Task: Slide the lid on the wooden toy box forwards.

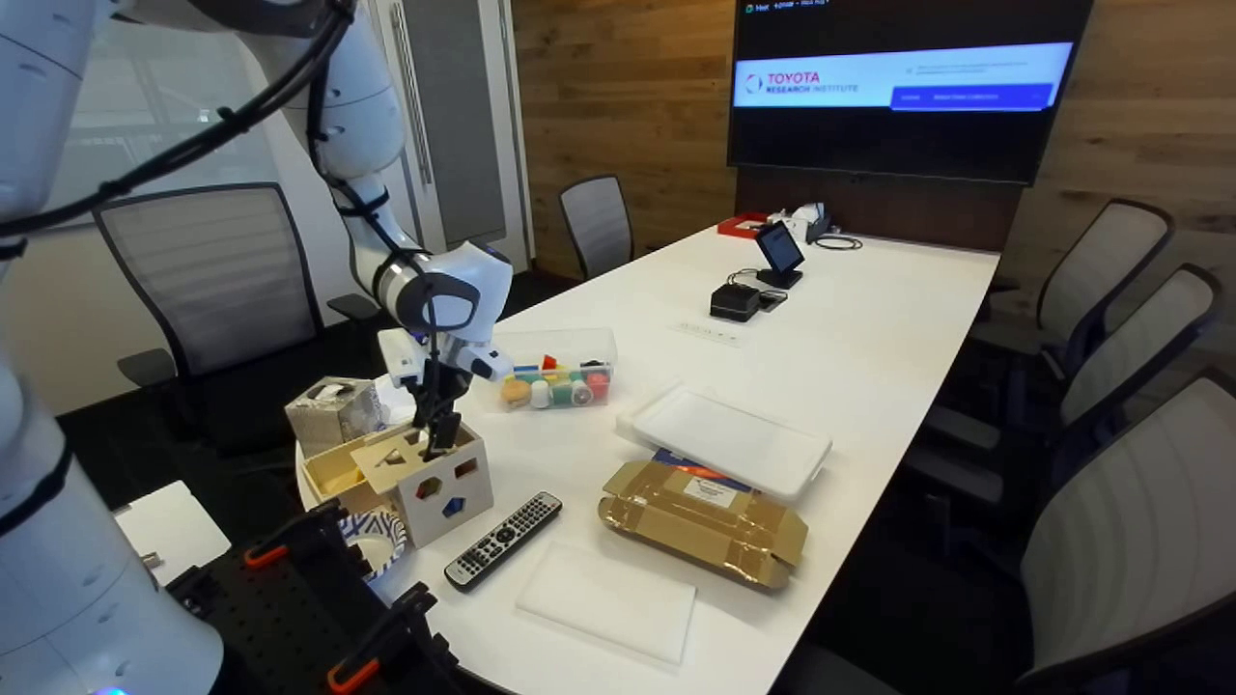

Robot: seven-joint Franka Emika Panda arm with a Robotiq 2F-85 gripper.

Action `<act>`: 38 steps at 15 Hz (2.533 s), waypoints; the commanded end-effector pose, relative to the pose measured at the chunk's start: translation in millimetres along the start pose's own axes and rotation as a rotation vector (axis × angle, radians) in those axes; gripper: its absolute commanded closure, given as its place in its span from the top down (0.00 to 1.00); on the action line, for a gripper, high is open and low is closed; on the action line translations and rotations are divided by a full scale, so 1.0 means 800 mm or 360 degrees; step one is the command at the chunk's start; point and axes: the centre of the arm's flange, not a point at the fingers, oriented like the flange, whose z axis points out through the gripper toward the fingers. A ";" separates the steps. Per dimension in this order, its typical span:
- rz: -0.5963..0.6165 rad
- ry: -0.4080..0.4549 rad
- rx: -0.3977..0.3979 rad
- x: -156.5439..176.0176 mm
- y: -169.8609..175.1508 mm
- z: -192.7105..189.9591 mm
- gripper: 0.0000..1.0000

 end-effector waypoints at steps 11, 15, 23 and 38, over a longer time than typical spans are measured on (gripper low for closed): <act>-0.0028 -0.0132 0.0131 -0.043 -0.018 0.035 1.00; -0.0039 -0.0176 0.0169 -0.054 -0.020 0.036 1.00; 0.0007 -0.0244 0.0254 -0.069 -0.017 0.036 1.00; -0.0173 -0.0406 0.0293 -0.087 -0.014 0.043 1.00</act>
